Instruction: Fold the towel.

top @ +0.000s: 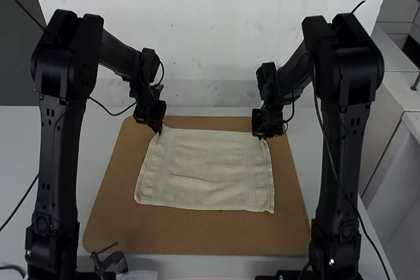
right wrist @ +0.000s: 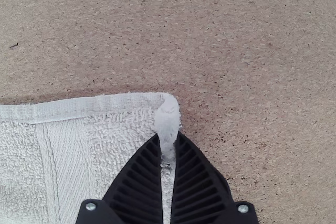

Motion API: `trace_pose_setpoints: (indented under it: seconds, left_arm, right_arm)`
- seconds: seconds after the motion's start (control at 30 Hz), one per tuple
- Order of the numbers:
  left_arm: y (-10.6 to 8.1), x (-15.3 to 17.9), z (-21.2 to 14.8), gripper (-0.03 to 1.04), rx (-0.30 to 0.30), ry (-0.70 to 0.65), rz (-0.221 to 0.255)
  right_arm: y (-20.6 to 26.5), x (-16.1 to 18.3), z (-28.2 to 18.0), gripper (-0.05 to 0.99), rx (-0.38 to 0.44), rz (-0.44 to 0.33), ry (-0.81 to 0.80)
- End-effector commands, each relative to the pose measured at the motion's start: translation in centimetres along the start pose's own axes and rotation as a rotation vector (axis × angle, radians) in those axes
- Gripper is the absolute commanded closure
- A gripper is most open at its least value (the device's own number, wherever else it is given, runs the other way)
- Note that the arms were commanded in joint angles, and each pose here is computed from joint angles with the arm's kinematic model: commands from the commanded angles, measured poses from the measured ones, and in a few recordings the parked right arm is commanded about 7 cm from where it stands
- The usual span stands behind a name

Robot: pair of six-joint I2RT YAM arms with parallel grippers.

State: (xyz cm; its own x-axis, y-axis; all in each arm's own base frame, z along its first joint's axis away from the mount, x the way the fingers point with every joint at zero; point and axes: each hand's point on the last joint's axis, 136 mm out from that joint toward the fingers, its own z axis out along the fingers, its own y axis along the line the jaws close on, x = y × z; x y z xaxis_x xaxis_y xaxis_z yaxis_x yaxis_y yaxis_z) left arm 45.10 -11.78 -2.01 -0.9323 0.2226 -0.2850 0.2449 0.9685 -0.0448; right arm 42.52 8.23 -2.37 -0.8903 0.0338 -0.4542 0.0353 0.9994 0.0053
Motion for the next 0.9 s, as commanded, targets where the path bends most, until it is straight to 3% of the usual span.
trace_pose_setpoints:
  seconds: [0.0,0.6,0.87]
  left_arm:
    - [-1.7,2.4,0.4,0.99,0.064,0.078,-0.010]
    - [-2.8,-1.7,-9.6,0.99,0.076,-0.128,-0.028]
    - [-2.4,-3.0,-13.0,0.99,0.068,-0.212,-0.053]
  right_arm:
    - [0.4,2.4,1.0,0.91,-0.007,-0.010,0.060]
    - [2.6,-7.3,-5.7,0.91,-0.080,0.033,-0.204]
    - [2.7,-9.8,-8.8,0.91,-0.094,0.046,-0.306]
